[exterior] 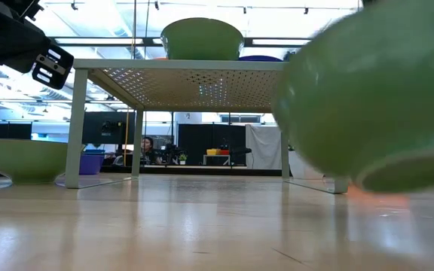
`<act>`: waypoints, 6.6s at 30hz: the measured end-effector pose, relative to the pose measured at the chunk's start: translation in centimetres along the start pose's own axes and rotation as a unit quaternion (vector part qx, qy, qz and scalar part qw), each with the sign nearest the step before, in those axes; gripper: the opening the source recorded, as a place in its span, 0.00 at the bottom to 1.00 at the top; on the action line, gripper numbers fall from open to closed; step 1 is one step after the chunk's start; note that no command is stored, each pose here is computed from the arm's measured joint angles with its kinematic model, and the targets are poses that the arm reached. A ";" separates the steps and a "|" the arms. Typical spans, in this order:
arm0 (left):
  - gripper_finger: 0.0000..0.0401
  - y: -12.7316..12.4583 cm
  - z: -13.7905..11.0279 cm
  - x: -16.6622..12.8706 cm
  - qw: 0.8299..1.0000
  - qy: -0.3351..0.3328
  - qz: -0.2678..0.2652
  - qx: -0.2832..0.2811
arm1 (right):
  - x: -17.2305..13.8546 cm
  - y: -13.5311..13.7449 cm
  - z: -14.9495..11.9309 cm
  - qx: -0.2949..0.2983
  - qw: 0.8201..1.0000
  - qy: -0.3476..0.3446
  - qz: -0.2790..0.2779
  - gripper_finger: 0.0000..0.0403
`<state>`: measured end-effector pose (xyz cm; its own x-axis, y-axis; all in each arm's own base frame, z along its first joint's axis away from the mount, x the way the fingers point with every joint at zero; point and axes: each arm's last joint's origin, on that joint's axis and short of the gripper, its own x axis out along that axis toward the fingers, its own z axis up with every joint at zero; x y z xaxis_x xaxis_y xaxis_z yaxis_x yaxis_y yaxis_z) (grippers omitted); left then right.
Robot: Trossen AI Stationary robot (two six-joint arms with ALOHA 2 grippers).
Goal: Pick & Place Mini bowls
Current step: Stack the white patterned bowl on top of the white patterned bowl on the shelf, then stack the blue bowl on top of the blue bowl on the shelf
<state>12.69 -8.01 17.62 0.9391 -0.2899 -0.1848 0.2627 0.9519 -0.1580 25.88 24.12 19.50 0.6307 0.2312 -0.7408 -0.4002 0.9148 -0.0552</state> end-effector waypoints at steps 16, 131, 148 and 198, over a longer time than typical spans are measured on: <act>0.03 0.0 0.0 0.0 1.000 0.000 0.000 0.000 | 3.3 0.2 -1.2 -0.064 0.998 0.022 -0.016 0.03; 0.03 0.0 -0.1 0.0 1.000 0.004 0.001 -0.003 | -4.4 -19.8 12.9 -0.006 0.989 0.066 -0.135 0.08; 0.03 0.0 -0.1 0.0 1.000 0.004 0.001 -0.003 | -5.1 -19.8 13.1 -0.002 0.990 0.052 -0.130 0.36; 0.01 -2.1 1.4 -0.4 0.998 0.000 -0.049 0.036 | -1.4 -2.2 9.6 -0.040 0.991 -0.125 -0.042 0.01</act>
<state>12.06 -9.71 19.42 0.9080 -0.3823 -0.1716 0.3691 0.9235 -0.1043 32.24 24.98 27.04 0.8044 0.2399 -0.5435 -0.3853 0.9070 -0.1698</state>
